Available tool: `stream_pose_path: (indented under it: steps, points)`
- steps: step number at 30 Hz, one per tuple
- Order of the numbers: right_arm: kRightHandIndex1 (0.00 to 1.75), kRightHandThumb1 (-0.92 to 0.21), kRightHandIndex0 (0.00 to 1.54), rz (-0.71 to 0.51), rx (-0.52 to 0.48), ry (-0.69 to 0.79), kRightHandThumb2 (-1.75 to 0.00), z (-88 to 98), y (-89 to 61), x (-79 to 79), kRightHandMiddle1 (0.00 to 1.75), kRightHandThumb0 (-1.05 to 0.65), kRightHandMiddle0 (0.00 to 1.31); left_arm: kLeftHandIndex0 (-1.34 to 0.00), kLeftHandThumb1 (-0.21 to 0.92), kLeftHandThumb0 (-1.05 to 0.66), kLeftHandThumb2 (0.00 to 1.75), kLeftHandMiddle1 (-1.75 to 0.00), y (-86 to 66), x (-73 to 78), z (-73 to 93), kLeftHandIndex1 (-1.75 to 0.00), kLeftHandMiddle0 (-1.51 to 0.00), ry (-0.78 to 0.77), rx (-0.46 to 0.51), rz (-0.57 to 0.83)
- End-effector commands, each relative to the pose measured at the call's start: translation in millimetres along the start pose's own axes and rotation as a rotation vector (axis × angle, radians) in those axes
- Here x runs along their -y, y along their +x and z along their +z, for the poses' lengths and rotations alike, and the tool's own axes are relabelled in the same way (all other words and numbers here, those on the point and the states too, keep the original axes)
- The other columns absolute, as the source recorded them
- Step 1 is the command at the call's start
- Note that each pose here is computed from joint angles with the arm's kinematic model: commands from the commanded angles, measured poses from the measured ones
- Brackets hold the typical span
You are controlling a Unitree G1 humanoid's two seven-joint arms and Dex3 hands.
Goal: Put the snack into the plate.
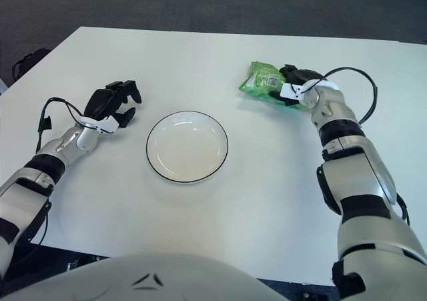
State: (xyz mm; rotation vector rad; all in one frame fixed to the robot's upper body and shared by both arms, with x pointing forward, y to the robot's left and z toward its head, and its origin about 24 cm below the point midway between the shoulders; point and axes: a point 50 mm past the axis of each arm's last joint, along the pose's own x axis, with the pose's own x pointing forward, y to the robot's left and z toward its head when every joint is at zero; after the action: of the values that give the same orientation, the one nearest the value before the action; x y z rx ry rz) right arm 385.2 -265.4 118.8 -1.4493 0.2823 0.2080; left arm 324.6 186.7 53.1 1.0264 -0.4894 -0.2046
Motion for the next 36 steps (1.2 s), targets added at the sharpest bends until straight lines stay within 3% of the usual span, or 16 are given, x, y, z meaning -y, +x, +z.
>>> stream_pose_path:
  steps: [1, 6, 10, 11, 14, 21, 23, 25, 26, 27, 28, 30, 31, 34, 36]
  points:
    - [0.00, -0.92, 0.00, 0.107, -0.008, 0.004, -0.87, 0.5, 1.3, -15.0, 0.32, -1.04, 0.00, -0.54, 0.24, -0.01, 1.41, -1.75, -35.4, 34.1, -9.7, -1.75, -0.55, 0.019, -0.072, -0.200]
    - [0.00, -0.92, 0.00, 0.176, -0.005, -0.020, -0.91, 1.7, 1.4, -24.3, 0.23, -1.05, 0.00, -0.54, 0.25, -0.01, 1.41, -1.75, -35.7, 33.6, -9.4, -1.75, -0.55, 0.014, -0.069, -0.194]
    - [0.00, -0.92, 0.00, 0.233, -0.002, -0.051, -0.97, 1.7, 0.7, -31.0, 0.07, -1.05, 0.00, -0.54, 0.25, -0.01, 1.40, -1.75, -36.0, 33.1, -9.3, -1.75, -0.55, 0.012, -0.067, -0.191]
    - [0.00, -0.92, 0.00, 0.251, -0.004, -0.058, -0.99, 1.3, 0.5, -33.2, 0.04, -1.05, 0.00, -0.52, 0.24, -0.01, 1.40, -1.75, -36.1, 32.9, -9.2, -1.71, -0.61, 0.011, -0.066, -0.188]
    - [0.00, -0.92, 0.00, 0.277, -0.008, -0.070, -1.03, 0.5, 0.1, -36.5, 0.01, -1.05, 0.00, -0.53, 0.25, -0.01, 1.40, -1.75, -36.2, 32.8, -9.1, -1.73, -0.56, 0.009, -0.064, -0.186]
    - [0.00, -0.92, 0.00, 0.246, -0.024, -0.073, -1.04, -0.5, 0.9, -39.3, 0.00, -1.05, 0.00, -0.53, 0.26, -0.01, 1.39, -1.75, -36.0, 32.9, -8.8, -1.74, -0.54, -0.004, -0.065, -0.190]
    - [0.02, -0.92, 0.03, 0.196, -0.036, -0.065, -0.95, -1.2, 1.5, -39.5, 0.00, -1.01, 0.00, -0.50, 0.24, -0.01, 1.41, -1.75, -35.8, 33.1, -8.7, -1.69, -0.65, -0.004, -0.064, -0.191]
    - [0.24, -0.92, 0.02, 0.133, -0.050, -0.058, -0.81, -2.3, 1.9, -40.3, 0.20, -0.93, 0.00, -0.49, 0.23, -0.01, 1.41, -1.75, -35.7, 33.2, -8.6, -1.67, -0.68, -0.005, -0.065, -0.191]
    - [0.42, -0.90, 0.02, 0.105, -0.056, -0.056, -0.77, -2.8, 2.1, -40.8, 0.41, -0.87, 0.00, -0.48, 0.23, -0.01, 1.41, -1.75, -35.6, 33.3, -8.5, -1.67, -0.69, -0.006, -0.065, -0.191]
    - [0.70, -0.84, 0.01, 0.047, -0.069, -0.063, -0.76, -3.5, 2.2, -40.7, 0.74, -0.78, 0.00, -0.48, 0.22, -0.01, 1.42, -1.75, -35.5, 33.3, -8.4, -1.66, -0.70, -0.009, -0.067, -0.190]
    - [1.07, -0.81, 0.03, 0.006, -0.077, -0.069, -0.75, -3.9, 2.2, -40.5, 1.10, -0.63, 0.10, -0.48, 0.22, -0.02, 1.42, -1.75, -35.4, 33.4, -8.3, -1.66, -0.71, -0.011, -0.068, -0.189]
    - [1.37, -0.72, 0.11, -0.078, -0.104, -0.074, -0.82, -8.1, 0.9, -45.5, 1.42, -0.43, 0.22, -0.47, 0.22, -0.02, 1.42, -1.75, -35.0, 33.7, -8.2, -1.66, -0.71, -0.017, -0.073, -0.189]
    - [1.45, -0.62, 0.24, -0.112, -0.113, -0.064, -0.93, -8.8, 0.4, -47.5, 1.53, -0.28, 0.30, -0.47, 0.22, -0.02, 1.42, -1.75, -34.9, 33.7, -8.1, -1.66, -0.71, -0.019, -0.073, -0.188]
    - [1.44, -0.32, 0.57, -0.192, -0.120, -0.013, -1.24, -8.1, -0.1, -48.1, 1.68, -0.09, 0.54, -0.47, 0.22, -0.02, 1.42, -1.75, -34.6, 34.0, -7.7, -1.66, -0.72, -0.019, -0.073, -0.185]
    - [1.41, -0.22, 0.68, -0.248, -0.113, 0.044, -1.33, -4.7, 0.2, -45.6, 1.71, -0.04, 0.60, -0.47, 0.22, -0.02, 1.42, -1.75, -34.4, 34.3, -7.5, -1.66, -0.72, -0.014, -0.071, -0.183]
